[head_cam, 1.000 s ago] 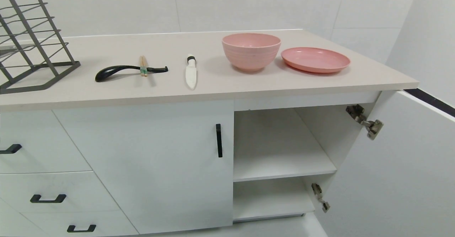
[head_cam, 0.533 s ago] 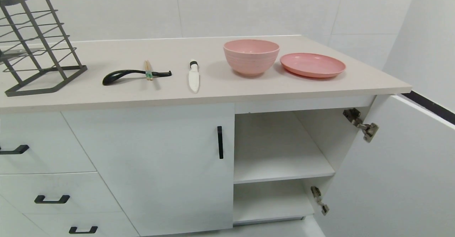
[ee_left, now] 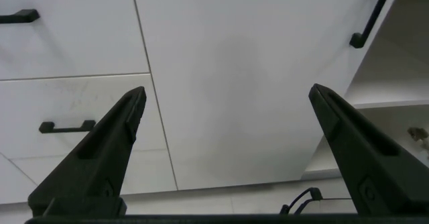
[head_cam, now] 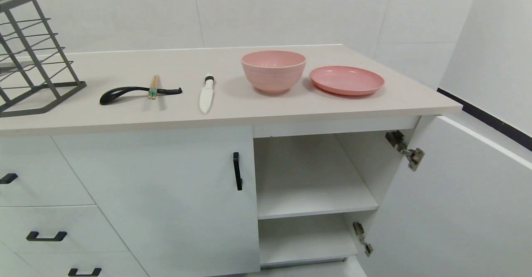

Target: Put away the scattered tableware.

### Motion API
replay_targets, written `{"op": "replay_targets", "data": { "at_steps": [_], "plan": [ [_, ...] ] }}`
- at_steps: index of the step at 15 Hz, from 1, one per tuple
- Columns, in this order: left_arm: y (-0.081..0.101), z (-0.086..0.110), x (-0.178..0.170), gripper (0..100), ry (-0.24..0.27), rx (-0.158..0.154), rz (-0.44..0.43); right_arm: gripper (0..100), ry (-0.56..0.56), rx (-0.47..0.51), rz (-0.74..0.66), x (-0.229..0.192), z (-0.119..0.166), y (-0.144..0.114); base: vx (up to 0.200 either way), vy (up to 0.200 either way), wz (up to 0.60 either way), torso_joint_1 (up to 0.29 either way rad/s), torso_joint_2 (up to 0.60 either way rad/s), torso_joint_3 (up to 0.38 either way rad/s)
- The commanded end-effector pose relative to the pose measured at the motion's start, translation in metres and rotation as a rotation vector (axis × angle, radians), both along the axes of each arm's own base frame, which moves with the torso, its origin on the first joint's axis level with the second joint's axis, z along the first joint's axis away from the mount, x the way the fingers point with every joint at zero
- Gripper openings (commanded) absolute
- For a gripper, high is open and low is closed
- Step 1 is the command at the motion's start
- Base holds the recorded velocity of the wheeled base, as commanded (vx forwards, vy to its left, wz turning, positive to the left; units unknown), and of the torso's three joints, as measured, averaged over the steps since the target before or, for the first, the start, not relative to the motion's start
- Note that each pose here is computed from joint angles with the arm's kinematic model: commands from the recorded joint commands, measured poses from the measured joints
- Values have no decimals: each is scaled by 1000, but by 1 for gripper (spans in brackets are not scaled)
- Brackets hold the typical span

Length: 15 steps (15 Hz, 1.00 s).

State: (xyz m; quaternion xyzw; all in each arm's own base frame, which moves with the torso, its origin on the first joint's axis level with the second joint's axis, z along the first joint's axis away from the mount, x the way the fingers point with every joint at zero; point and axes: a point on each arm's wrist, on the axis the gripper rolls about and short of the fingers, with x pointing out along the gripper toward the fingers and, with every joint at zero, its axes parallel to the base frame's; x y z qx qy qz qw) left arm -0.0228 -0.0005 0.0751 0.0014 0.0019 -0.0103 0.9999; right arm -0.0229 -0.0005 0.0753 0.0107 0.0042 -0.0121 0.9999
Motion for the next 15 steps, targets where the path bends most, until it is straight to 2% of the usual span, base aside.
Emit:
{"op": "replay_targets", "data": {
  "at_steps": [1,4,10,13,15],
  "plan": [
    [0,0,0,100,2,0,1,100,-1,0,1,0,0,0,0,0,0,0,0,0],
    [0,0,0,100,2,0,1,100,-1,0,-1,0,0,0,0,0,0,152,-147,-54],
    [0,0,0,100,2,-7,1,100,-1,0,1,0,0,0,0,0,0,245,-490,-219],
    [0,0,0,100,2,-9,1,100,-1,0,1,0,0,0,0,0,0,95,-469,-217],
    [0,0,0,100,2,-7,1,100,-1,0,-1,0,0,0,0,0,0,271,-503,-222]
  ]
}}
